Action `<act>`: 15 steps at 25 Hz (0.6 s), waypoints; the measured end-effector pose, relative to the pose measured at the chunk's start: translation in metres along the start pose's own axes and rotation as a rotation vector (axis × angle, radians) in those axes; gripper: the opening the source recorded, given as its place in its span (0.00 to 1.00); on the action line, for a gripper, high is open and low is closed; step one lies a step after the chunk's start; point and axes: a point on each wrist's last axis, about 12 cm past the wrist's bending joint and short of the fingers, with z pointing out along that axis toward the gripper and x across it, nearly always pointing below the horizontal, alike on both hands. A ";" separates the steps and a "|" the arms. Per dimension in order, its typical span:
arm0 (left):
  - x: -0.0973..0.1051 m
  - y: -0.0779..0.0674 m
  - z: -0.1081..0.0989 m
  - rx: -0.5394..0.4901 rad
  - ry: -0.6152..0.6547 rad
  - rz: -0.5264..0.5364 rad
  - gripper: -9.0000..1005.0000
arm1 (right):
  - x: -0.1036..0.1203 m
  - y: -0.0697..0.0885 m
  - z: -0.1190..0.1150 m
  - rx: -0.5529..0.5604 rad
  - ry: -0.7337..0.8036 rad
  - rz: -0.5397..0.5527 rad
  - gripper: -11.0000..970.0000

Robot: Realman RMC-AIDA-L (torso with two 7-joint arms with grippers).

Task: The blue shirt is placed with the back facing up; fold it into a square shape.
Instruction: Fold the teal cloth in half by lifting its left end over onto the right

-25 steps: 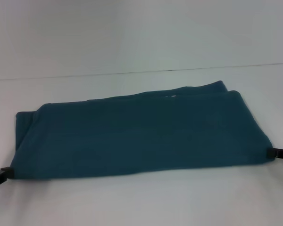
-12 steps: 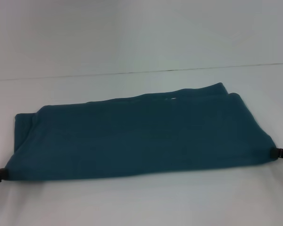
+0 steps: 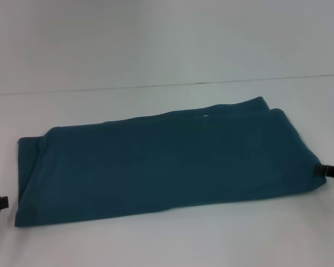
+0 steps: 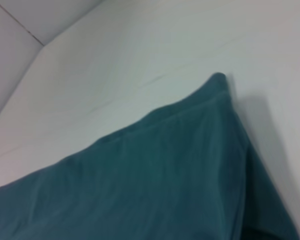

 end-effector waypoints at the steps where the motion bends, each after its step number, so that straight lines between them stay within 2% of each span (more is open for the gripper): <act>1: -0.001 0.001 -0.001 -0.004 -0.004 -0.005 0.08 | -0.002 0.001 0.000 -0.003 -0.004 -0.003 0.11; 6: -0.008 0.008 -0.011 -0.027 -0.067 -0.038 0.16 | -0.020 0.004 -0.005 -0.022 -0.086 -0.031 0.24; 10: -0.013 0.009 -0.015 -0.007 -0.102 -0.071 0.23 | -0.036 0.008 -0.012 -0.046 -0.178 -0.045 0.33; 15: -0.011 0.005 -0.019 0.041 -0.100 -0.098 0.46 | -0.048 0.017 -0.007 -0.087 -0.214 -0.086 0.44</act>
